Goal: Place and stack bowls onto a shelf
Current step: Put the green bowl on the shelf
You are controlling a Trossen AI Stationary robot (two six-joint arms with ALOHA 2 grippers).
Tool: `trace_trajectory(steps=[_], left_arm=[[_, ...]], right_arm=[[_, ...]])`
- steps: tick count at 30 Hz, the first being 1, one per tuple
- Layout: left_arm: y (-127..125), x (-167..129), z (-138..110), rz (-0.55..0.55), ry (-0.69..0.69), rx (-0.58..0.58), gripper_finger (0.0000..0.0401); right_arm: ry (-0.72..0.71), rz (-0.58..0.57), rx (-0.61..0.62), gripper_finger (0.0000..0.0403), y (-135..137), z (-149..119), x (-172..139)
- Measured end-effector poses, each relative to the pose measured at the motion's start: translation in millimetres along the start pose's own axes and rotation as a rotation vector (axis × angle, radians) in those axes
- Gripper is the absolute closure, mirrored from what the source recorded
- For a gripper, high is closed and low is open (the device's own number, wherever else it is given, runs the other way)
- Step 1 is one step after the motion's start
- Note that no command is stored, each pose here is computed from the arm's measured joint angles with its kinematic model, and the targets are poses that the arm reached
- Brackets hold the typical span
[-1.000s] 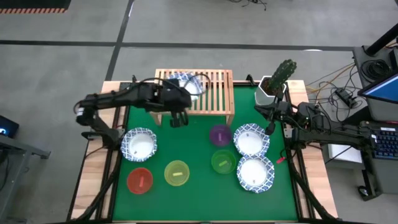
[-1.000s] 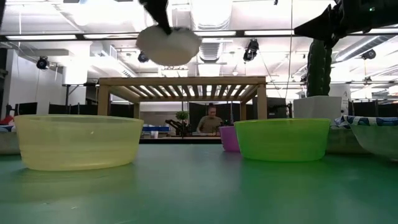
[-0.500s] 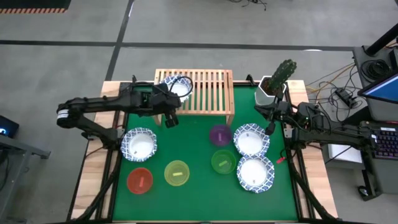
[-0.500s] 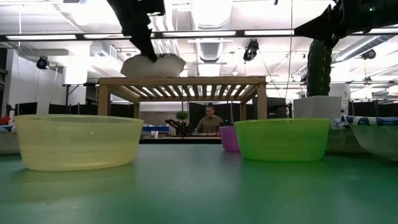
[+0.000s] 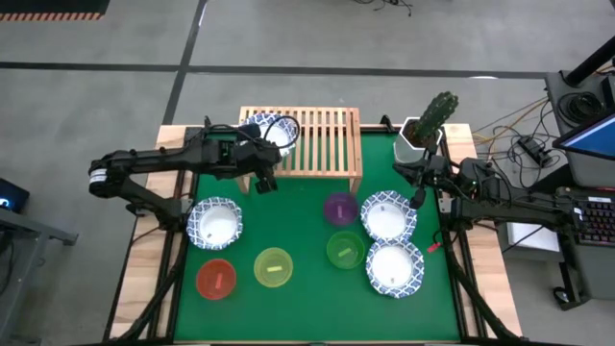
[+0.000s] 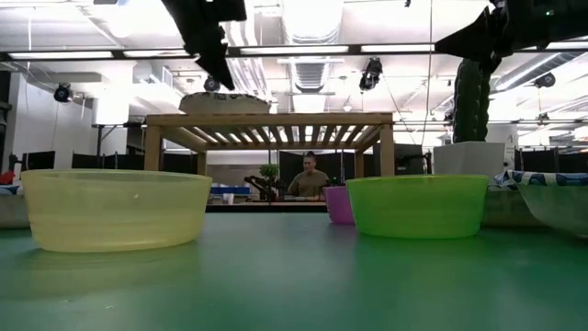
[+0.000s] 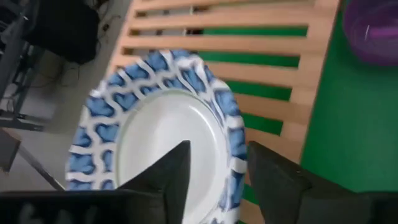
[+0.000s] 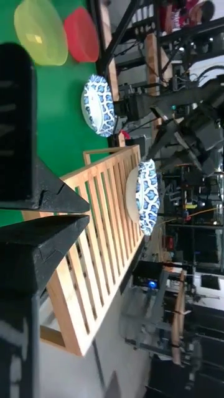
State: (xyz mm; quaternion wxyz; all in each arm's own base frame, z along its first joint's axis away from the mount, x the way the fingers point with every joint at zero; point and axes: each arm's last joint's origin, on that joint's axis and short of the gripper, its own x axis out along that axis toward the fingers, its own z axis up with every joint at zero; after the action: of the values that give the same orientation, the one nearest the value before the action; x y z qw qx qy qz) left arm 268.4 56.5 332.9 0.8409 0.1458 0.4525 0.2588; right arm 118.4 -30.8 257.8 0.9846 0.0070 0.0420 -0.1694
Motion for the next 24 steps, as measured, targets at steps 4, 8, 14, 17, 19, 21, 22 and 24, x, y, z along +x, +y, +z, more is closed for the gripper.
trace_trajectory(steps=[4, 8, 14, 17, 19, 21, 22, 24], left_arm=[[6, -17, 5, -0.005, -0.044, -0.002, 0.023], [5, -35, 2, -0.065, -0.153, -0.039, 0.0225], [-14, -50, -24, -0.125, -0.388, -0.082, 0.0235], [-24, -55, -40, -0.131, -0.552, -0.091, 0.0239], [-30, -55, -53, -0.122, -0.642, -0.076, 0.0241], [-33, -55, -67, -0.1, -0.729, -0.055, 0.0242], [-33, -55, -73, -0.085, -0.767, -0.048, 0.0242], [-34, -53, -87, -0.056, -0.82, -0.041, 0.0242]], right_arm=[[0.06, 0.011, 0.078, 0.0394, 1, -6, 6], [0.135, 0.055, 0.15, 0.0394, 4, -13, 17], [0.133, 0.076, 0.204, 0.0394, 9, -14, 32], [0.11, 0.088, 0.216, 0.0394, 12, -10, 40], [0.127, 0.093, 0.216, 0.0394, 14, -6, 46], [0.132, 0.1, 0.226, 0.0394, 16, 2, 51], [0.119, 0.103, 0.228, 0.0394, 17, 9, 53], [0.137, 0.101, 0.225, 0.0394, 17, 21, 57]])
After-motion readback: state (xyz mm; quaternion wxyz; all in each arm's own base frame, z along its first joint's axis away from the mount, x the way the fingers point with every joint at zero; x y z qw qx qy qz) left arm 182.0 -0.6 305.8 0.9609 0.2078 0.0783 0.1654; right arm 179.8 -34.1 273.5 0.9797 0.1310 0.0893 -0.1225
